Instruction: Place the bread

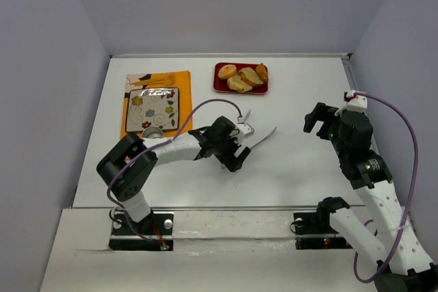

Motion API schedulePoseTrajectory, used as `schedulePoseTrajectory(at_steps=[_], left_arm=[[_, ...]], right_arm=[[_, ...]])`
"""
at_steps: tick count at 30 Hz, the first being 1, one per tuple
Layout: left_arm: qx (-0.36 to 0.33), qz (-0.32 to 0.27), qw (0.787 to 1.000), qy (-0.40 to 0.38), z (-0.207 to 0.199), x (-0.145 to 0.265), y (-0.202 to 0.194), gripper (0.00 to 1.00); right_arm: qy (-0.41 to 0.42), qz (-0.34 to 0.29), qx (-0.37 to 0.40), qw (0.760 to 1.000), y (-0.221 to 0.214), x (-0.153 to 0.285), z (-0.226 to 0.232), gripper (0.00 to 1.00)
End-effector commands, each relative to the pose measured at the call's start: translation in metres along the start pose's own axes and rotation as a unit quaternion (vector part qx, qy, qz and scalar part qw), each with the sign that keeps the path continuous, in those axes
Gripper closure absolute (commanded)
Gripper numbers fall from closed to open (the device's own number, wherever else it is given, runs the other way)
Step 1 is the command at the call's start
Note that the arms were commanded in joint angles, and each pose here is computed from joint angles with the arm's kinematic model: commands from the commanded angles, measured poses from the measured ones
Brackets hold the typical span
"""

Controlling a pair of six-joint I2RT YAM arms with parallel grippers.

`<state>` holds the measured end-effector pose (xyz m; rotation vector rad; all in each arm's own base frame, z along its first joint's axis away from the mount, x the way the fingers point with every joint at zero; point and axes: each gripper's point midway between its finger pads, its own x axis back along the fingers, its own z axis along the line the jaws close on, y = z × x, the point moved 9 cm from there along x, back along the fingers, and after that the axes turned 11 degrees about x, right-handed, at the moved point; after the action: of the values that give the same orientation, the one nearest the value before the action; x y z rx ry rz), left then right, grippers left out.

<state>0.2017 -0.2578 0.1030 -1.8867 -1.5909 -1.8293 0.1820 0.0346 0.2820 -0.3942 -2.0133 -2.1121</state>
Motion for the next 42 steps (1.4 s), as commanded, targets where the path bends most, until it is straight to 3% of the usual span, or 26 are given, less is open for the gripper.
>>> schedulePoseTrajectory(at_steps=[1,9,16,23,27,30,35,42], left_arm=[[-0.008,0.012,1.0,0.019,-0.002,-0.009,0.007,0.01],[-0.007,0.006,0.988,0.152,0.015,-0.025,0.031,0.01],[-0.018,0.019,0.986,0.164,0.019,-0.04,0.033,0.01],[-0.034,0.012,0.992,0.124,0.011,-0.049,0.035,0.12],[-0.037,-0.005,0.993,0.116,0.007,-0.047,0.045,0.29],[-0.036,-0.022,0.992,0.121,0.003,-0.035,0.055,0.32],[-0.02,-0.104,0.985,0.139,-0.009,0.013,0.087,0.48],[0.002,-0.204,0.97,0.133,-0.027,0.072,0.123,0.45]], right_arm=[[0.003,-0.023,-0.005,1.0,0.01,0.005,0.0,0.0],[-0.003,-0.031,-0.009,0.999,0.011,0.009,-0.002,0.0],[-0.011,-0.037,-0.01,0.999,0.012,0.011,-0.004,0.0],[-0.009,-0.039,-0.013,0.999,0.013,0.012,-0.004,0.0],[-0.008,-0.041,-0.013,0.999,0.012,0.013,-0.004,0.0],[-0.007,-0.047,-0.016,0.999,0.013,0.015,-0.005,0.0],[-0.003,-0.053,-0.02,0.998,0.013,0.019,-0.005,0.0],[-0.002,-0.057,-0.022,0.998,0.013,0.021,-0.006,0.0]])
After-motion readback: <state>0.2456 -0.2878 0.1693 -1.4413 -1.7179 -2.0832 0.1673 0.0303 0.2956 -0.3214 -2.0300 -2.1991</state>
